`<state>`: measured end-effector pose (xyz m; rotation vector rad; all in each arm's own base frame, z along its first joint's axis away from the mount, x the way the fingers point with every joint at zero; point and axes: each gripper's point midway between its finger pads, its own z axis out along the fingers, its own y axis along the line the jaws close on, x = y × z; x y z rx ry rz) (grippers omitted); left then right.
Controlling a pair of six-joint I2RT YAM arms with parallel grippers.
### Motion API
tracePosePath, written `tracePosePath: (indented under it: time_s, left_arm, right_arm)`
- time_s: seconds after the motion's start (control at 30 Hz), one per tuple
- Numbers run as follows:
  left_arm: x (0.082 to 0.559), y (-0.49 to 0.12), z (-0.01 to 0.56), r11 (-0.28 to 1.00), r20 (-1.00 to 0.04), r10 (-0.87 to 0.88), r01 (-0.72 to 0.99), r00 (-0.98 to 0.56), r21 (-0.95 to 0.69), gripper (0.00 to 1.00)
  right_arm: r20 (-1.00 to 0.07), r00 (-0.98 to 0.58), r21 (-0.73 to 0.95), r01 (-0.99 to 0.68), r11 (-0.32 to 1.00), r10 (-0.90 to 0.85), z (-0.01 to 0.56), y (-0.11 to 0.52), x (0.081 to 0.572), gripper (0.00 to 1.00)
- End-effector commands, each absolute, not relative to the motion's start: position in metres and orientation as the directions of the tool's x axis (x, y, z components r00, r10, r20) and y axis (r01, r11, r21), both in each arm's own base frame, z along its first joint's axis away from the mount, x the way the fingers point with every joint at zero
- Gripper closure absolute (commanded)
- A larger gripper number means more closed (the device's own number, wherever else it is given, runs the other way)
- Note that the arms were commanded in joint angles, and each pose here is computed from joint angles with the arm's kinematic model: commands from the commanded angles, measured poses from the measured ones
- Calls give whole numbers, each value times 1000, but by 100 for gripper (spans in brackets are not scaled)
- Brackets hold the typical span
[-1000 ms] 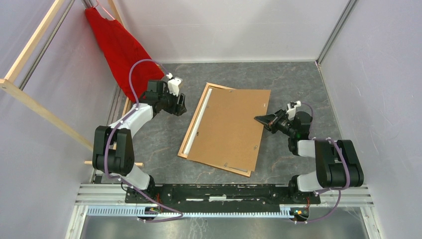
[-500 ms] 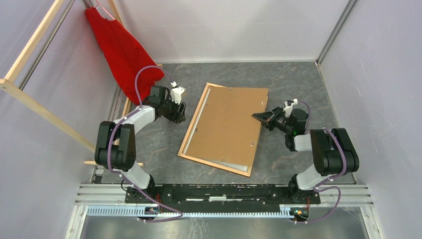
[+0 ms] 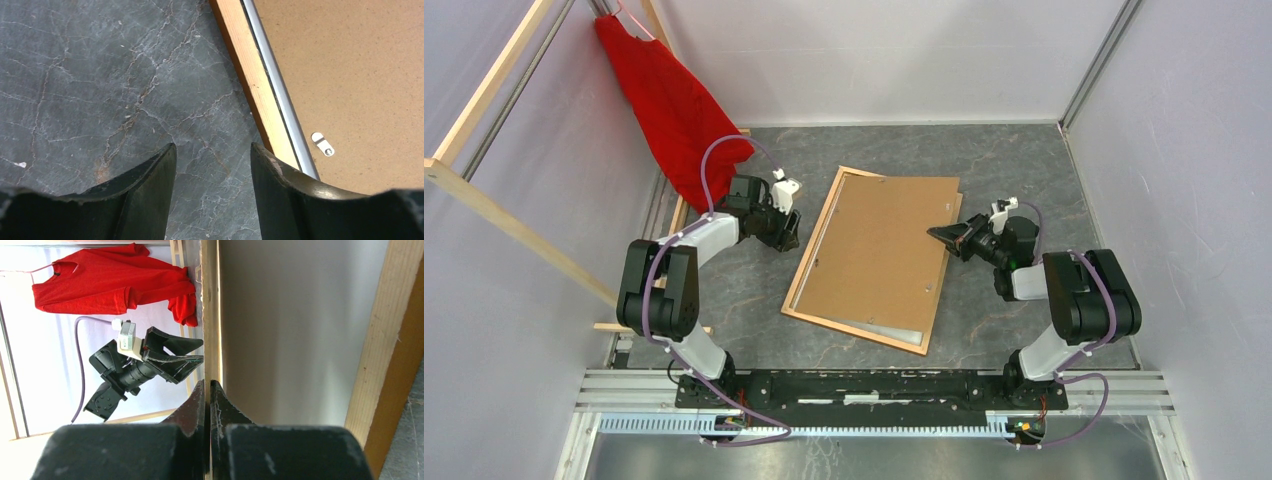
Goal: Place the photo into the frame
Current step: Place the photo frame item in the photo frame.
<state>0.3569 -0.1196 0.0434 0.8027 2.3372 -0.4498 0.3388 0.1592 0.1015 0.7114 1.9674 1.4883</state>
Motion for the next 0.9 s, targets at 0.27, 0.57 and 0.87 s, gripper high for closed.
tracePosePath:
  time_s: [0.27,0.57,0.87]
  left_arm:
    - [350,-126,29,717,-625,506,692,-594,-78,40]
    - [344,-129,27,701,-625,520,709,-583,-78,42]
    - [334,-137,22,666,-616,543,739,-571,-98,51]
  right_arm:
    - [-242,-691,958,-57,283,681,133,166,365,100]
    - [-234,-685,954,-25,300,690,122,164,364,100]
    - [-216,-657,952,22,305,723,111,164,354,100]
